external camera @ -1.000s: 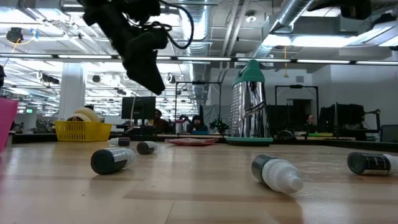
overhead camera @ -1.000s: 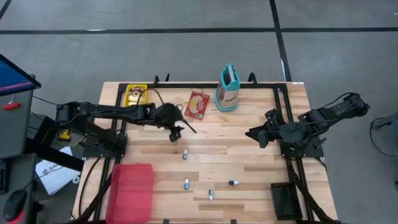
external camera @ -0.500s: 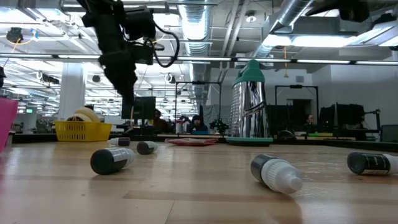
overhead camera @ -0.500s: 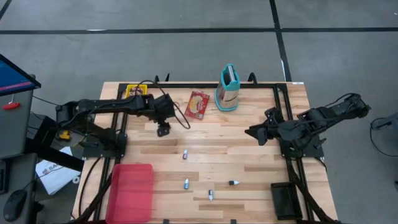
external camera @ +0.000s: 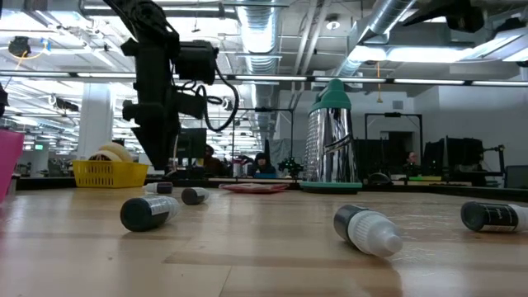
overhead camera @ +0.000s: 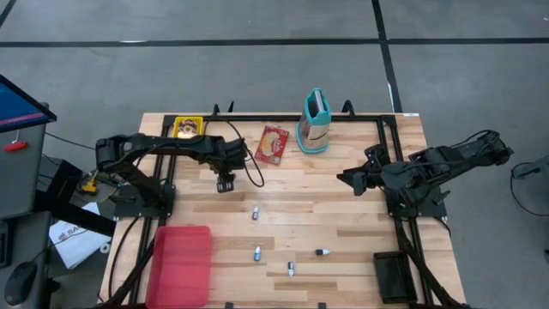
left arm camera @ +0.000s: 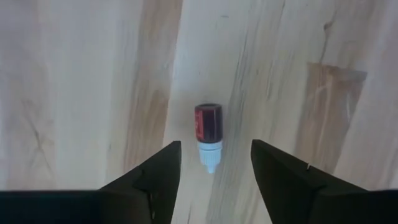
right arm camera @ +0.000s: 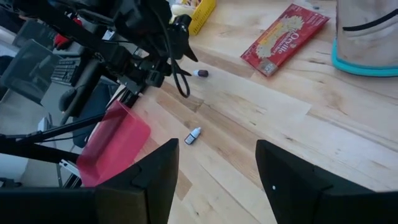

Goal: Pick & Place Food Item
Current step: Put the top red food coloring bottle into the black basket

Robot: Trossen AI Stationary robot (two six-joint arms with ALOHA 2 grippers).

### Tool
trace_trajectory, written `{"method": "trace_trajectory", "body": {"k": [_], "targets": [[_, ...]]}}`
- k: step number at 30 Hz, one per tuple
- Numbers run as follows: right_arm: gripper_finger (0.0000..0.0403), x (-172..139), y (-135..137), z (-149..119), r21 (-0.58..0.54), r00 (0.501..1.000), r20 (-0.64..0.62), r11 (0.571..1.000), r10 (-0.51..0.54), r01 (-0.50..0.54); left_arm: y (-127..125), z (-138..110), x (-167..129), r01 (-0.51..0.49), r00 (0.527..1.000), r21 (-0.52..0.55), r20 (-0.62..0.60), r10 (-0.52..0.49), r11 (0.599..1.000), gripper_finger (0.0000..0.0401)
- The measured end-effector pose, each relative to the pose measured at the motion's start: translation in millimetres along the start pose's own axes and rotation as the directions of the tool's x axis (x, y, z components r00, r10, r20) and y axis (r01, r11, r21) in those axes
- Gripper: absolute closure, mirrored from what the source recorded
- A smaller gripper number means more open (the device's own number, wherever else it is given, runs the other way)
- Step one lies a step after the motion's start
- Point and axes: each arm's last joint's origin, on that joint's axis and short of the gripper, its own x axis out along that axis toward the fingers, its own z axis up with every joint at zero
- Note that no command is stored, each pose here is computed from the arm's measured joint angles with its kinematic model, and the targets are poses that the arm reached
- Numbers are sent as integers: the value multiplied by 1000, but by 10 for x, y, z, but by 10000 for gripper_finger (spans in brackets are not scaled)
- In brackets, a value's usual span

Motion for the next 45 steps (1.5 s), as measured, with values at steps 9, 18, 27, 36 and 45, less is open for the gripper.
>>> {"method": "trace_trajectory", "body": {"k": [9, 18, 27, 36, 45], "targets": [[198, -2, 1, -3, 8, 1000, -2, 1000, 1, -1, 15, 20, 41, -2, 1000, 19, 3, 2, 1000, 226], [198, -2, 1, -3, 9, 1000, -2, 1000, 1, -1, -3, -38, 119, 3, 1000, -2, -1, -3, 1000, 226], [198, -2, 2, -3, 11, 1000, -2, 1000, 1, -1, -15, -115, 248, -40, 999, -47, 16, 41, 998, 226], [198, -1, 2, -4, 11, 1000, -5, 1000, 3, -3, 43, -103, 341, -9, 1000, -67, 11, 10, 998, 229], [198, -1, 3, -6, 19, 1000, -9, 1000, 4, -4, 28, -99, 449, 71, 997, -167, -16, -75, 983, 303]]}}
